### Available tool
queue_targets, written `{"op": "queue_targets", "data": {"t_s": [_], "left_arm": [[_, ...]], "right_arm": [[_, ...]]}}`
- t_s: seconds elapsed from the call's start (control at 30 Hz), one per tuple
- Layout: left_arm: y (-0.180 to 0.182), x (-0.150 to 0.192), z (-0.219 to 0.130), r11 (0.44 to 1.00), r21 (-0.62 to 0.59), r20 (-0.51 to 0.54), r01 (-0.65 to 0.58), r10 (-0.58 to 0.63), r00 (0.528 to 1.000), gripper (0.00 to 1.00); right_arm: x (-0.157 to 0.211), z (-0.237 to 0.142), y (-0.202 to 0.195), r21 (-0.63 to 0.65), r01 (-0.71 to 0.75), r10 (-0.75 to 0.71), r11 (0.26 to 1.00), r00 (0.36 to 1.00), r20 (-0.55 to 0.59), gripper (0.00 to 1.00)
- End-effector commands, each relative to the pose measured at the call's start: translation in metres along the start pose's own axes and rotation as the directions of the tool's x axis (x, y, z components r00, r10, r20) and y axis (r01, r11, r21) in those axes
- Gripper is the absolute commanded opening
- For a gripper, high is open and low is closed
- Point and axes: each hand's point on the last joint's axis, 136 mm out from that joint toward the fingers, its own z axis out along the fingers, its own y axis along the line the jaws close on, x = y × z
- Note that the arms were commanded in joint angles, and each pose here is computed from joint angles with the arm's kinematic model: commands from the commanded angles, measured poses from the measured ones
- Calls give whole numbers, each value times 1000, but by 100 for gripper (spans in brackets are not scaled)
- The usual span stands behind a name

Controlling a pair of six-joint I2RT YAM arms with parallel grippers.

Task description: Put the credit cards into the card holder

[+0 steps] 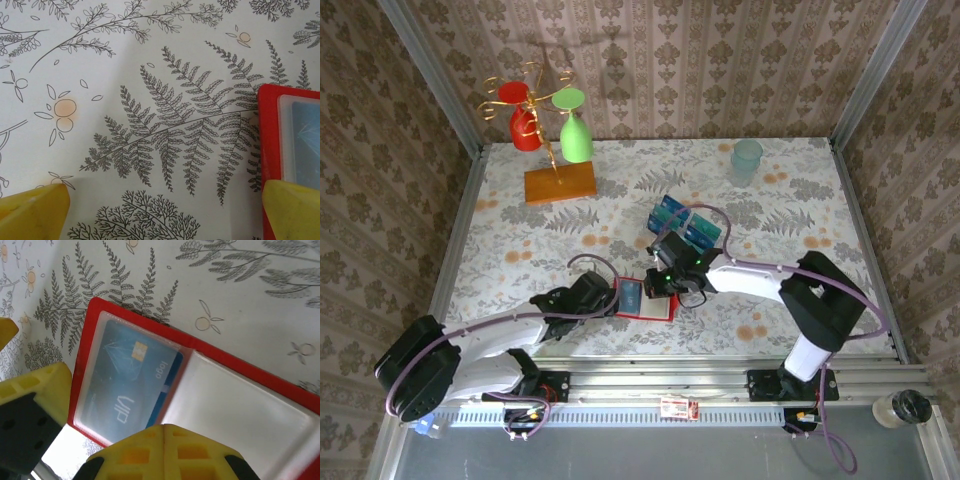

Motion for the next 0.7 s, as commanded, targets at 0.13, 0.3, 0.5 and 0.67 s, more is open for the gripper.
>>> {"op": "queue_targets", "data": {"t_s": [0.13, 0.3, 0.5, 0.67], "left_arm": [[12, 11, 7, 999, -38, -15, -20, 20, 1000, 100], [14, 17, 10, 999, -42, -29, -15, 14, 999, 100], [15, 21, 12, 999, -38, -33, -10, 9, 999, 100], [14, 22, 13, 999, -33, -32, -7, 6, 999, 100]], "right_arm": [[-6, 16, 19, -45, -2, 2, 999, 1000, -9, 0], [-6, 22, 17, -38, -7, 6, 999, 1000, -17, 0], [-3, 27, 13, -19, -6, 5, 1000, 999, -32, 0], [1, 31, 8, -4, -12, 12, 1000, 999, -43, 0]]}}
